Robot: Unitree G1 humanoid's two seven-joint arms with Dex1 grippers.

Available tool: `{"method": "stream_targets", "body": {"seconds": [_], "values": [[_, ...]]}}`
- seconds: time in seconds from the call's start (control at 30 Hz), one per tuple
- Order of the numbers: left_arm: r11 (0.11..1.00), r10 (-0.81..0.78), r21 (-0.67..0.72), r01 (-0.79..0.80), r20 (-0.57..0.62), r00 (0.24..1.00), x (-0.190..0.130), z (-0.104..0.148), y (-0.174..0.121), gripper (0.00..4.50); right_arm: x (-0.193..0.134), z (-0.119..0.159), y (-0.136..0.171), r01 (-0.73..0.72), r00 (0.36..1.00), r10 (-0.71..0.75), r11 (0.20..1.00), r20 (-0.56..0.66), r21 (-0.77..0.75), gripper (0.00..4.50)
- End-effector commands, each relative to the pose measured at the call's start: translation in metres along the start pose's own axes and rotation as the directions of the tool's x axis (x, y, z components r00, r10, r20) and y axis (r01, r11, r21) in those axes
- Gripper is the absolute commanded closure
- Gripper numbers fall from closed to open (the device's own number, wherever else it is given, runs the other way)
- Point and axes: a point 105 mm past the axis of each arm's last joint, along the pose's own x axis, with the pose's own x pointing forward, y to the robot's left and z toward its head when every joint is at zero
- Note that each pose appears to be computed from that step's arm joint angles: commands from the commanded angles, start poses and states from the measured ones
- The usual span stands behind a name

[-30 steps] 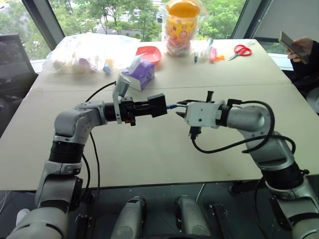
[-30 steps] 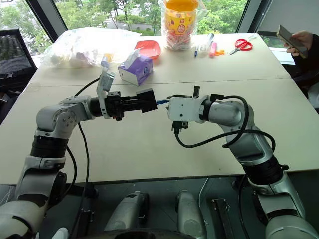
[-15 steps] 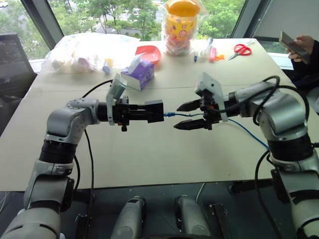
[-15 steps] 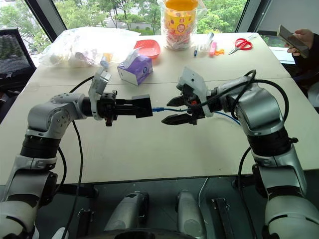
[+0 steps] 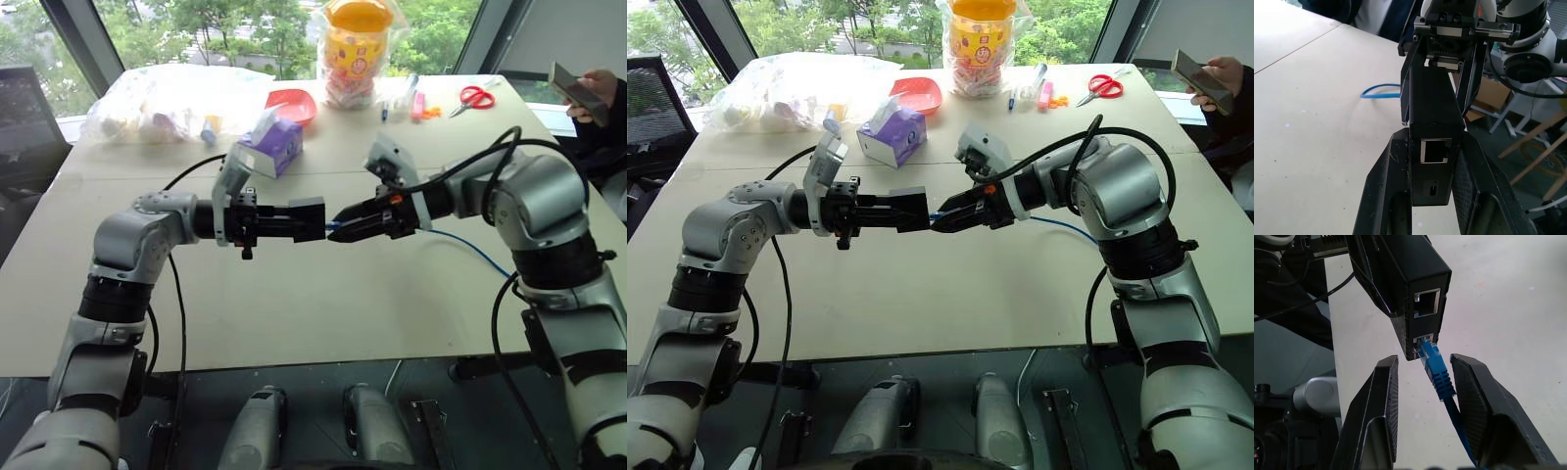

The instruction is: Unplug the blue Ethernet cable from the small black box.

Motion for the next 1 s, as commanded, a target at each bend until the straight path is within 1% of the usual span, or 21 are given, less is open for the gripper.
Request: {"method": "stream_targets", "body": {"seconds": [0.03, 0.4, 0.6, 0.63, 0.67, 0.7, 0.73, 1.0], "values": [[0.998, -0.016, 0.063, 0.016, -0.001, 1.000, 0.001, 0.007, -0.006, 4.02, -0.002, 0.011, 0.004, -0.012, 1.000, 0.013, 0.999, 0.011, -0.046, 2.74], [0.997, -0.035, 0.070, 0.037, -0.031, 0.999, 0.001, 0.002, -0.012, 4.02, 0.002, 0.011, 0.004, -0.037, 0.999, 0.035, 0.997, -0.029, -0.071, 2.74], [0.994, -0.060, 0.087, 0.066, -0.079, 0.995, 0.001, -0.005, -0.016, 4.02, 0.004, 0.009, 0.006, -0.057, 0.997, 0.052, 0.995, -0.061, -0.081, 2.74], [0.993, -0.065, 0.090, 0.072, -0.086, 0.994, 0.002, -0.006, -0.016, 4.02, 0.004, 0.009, 0.006, -0.062, 0.996, 0.056, 0.995, -0.067, -0.083, 3.29], [0.993, -0.068, 0.092, 0.076, -0.091, 0.994, 0.002, -0.006, -0.017, 4.02, 0.005, 0.009, 0.006, -0.065, 0.996, 0.059, 0.994, -0.071, -0.085, 3.57], [0.992, -0.071, 0.096, 0.080, -0.096, 0.993, 0.002, -0.007, -0.017, 4.02, 0.005, 0.008, 0.006, -0.067, 0.995, 0.061, 0.994, -0.076, -0.088, 4.09], [0.992, -0.073, 0.099, 0.084, -0.103, 0.992, 0.003, -0.008, -0.017, 4.02, 0.006, 0.008, 0.006, -0.071, 0.995, 0.064, 0.993, -0.082, -0.091, 4.48], [0.991, -0.070, 0.105, 0.080, -0.096, 0.993, 0.003, -0.005, -0.016, 4.02, 0.013, 0.001, 0.009, -0.094, 0.989, 0.080, 0.989, -0.128, -0.111, 4.48]]}}
